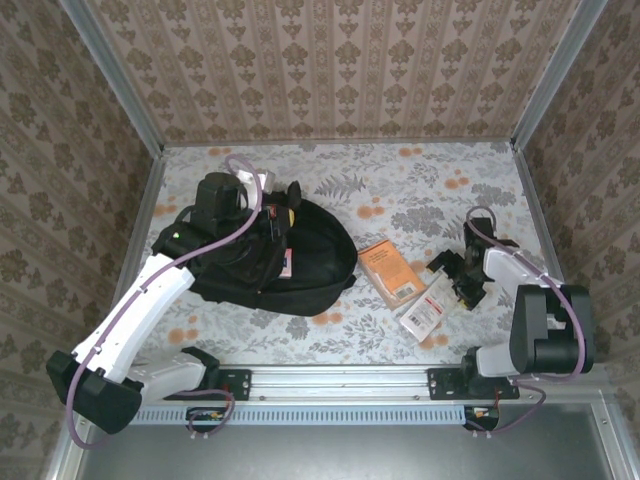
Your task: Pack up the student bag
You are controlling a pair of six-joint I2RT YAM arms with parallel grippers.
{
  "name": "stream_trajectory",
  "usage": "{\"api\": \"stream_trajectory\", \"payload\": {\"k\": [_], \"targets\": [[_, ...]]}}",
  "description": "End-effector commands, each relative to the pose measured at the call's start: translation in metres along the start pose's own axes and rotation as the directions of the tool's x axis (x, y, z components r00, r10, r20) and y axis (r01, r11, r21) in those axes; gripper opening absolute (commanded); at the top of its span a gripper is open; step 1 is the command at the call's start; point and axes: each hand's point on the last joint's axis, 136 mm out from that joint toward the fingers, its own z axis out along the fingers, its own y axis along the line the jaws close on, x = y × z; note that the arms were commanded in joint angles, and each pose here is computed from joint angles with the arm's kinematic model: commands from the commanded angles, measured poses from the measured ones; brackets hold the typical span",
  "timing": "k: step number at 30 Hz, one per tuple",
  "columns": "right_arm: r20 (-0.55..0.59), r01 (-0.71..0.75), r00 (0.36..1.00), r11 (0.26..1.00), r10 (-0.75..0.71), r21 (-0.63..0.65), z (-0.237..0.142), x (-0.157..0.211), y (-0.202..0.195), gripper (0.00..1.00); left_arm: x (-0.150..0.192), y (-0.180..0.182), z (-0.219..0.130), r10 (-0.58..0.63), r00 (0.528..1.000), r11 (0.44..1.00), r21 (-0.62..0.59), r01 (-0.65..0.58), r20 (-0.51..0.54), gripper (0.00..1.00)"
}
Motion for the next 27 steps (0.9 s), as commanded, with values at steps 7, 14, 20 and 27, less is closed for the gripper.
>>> {"api": "stream_trajectory", "payload": {"k": [7,14,20,27], "targets": [[-0.065,0.140,0.983,0.936,-0.170,-0.324,0.011,0.014,0.109,0.97,-0.006,-0.001,0.006,0.018,1.000,1.000,0.016,-0.018,0.010,0.00],[0.020,0.152,0.988,0.961,-0.151,-0.231,-0.013,0.015,0.074,0.98,-0.006,0.000,0.006,0.019,1.000,1.000,0.014,-0.020,0.009,0.00],[0.094,0.135,0.988,0.985,-0.126,-0.103,-0.036,0.025,0.023,1.00,-0.006,-0.001,0.006,0.019,1.000,1.000,0.016,-0.020,0.010,0.00],[-0.010,0.117,0.993,0.990,-0.118,-0.081,-0.019,0.054,-0.003,1.00,-0.005,-0.001,0.006,0.018,1.000,1.000,0.019,-0.019,0.006,0.00]]}}
